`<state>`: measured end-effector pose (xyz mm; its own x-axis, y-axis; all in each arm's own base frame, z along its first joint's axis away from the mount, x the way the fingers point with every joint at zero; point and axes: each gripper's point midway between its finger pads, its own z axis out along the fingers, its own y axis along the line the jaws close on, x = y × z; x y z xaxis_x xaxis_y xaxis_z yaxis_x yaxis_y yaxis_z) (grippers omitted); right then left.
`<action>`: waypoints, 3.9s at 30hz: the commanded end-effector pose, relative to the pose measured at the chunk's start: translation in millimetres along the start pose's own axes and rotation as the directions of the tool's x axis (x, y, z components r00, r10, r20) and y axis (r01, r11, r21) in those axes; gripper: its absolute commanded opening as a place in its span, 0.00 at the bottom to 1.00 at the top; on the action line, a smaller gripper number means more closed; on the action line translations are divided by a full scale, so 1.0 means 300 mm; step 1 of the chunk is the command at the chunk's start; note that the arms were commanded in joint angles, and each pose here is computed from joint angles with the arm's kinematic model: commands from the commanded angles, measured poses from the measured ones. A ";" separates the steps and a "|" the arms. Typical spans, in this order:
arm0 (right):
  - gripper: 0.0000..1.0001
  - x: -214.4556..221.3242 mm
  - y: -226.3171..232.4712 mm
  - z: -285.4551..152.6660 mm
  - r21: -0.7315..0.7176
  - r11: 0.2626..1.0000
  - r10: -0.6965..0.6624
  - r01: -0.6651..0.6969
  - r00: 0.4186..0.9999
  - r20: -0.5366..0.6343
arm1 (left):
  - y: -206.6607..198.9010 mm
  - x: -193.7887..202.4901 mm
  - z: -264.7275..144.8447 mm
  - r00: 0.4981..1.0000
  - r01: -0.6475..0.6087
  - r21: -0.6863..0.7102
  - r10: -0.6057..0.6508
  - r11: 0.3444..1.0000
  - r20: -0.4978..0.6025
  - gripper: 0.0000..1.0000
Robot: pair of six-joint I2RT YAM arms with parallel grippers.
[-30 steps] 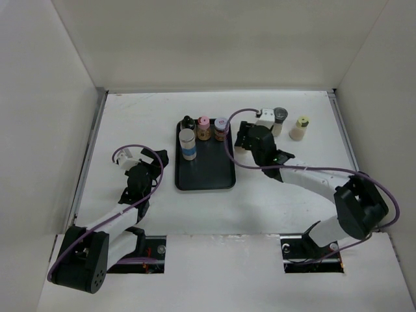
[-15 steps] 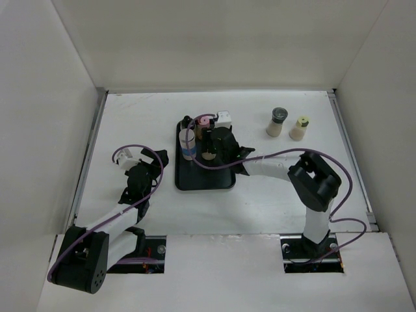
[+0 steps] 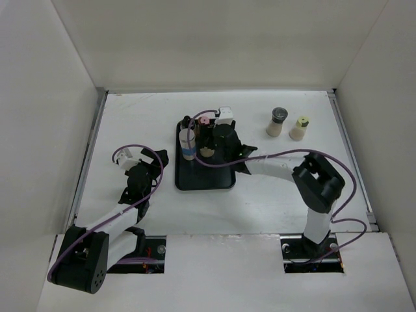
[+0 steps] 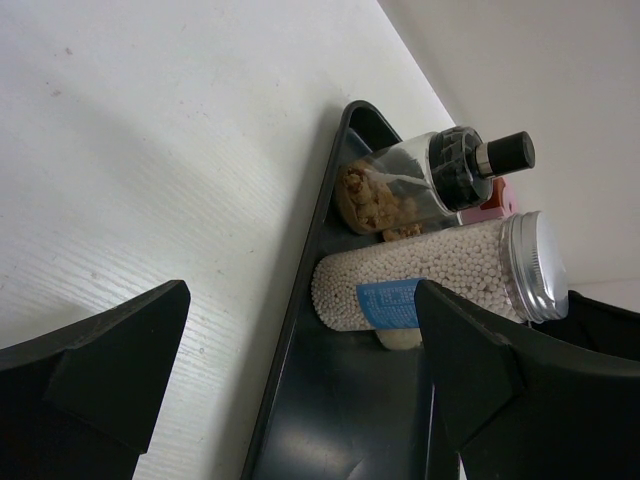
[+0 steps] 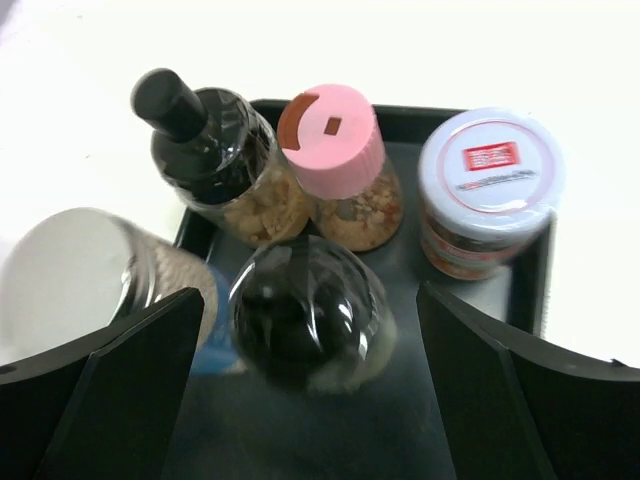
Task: Organize the condiment bottles
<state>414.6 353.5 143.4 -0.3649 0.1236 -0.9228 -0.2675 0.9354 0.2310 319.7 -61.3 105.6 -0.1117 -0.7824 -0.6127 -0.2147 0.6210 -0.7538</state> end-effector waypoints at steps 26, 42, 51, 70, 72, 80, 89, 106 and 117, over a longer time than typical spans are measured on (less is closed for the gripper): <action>0.93 -0.338 -0.948 -0.062 0.483 0.867 0.094 -0.120 0.993 0.078 | -0.032 -0.026 0.010 1.000 0.009 0.028 -0.010 1.000 0.025 1.00; 0.88 -0.347 -1.048 -0.045 0.600 0.798 0.009 -0.057 0.997 0.082 | -0.024 -0.023 0.014 1.000 0.013 0.021 -0.014 1.000 0.024 1.00; 0.86 -0.337 -1.043 -0.015 0.585 0.810 -0.002 -0.029 0.999 0.052 | -0.025 -0.022 0.015 1.000 0.014 0.021 -0.015 1.000 0.022 1.00; 0.49 -0.442 -0.791 -0.141 0.453 0.891 -0.073 -0.031 0.975 0.209 | -0.035 -0.013 0.015 1.000 0.010 0.028 -0.011 1.000 0.013 1.00; 0.49 -0.441 -0.722 -0.175 0.406 0.913 -0.053 -0.045 0.973 0.225 | -0.035 -0.016 0.013 1.000 0.010 0.029 -0.010 1.000 0.017 1.00; 0.49 -0.404 -0.381 -0.215 0.134 0.989 0.028 -0.060 0.973 0.228 | -0.036 -0.019 0.012 1.000 0.009 0.032 -0.010 0.999 0.021 1.00; 0.49 -0.324 -0.164 -0.121 0.018 0.999 0.026 -0.029 0.985 0.169 | -0.034 -0.030 0.007 0.999 0.011 0.032 -0.012 0.999 0.032 1.00; 0.57 -0.160 -0.146 -0.005 0.052 0.999 -0.019 0.014 0.995 0.101 | -0.035 -0.023 0.008 1.000 0.014 0.033 -0.015 0.999 0.023 1.00; 0.95 -0.274 -0.111 -0.117 0.012 1.000 0.010 -0.012 0.986 0.164 | -0.041 -0.023 0.006 1.000 0.015 0.040 -0.015 0.999 0.022 1.00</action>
<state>425.6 298.9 155.1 -0.3314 0.0732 -0.9407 -0.2302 0.9606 0.1559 319.5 -61.5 99.9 -0.1233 -0.7799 -0.6136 -0.2280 0.6241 -0.7474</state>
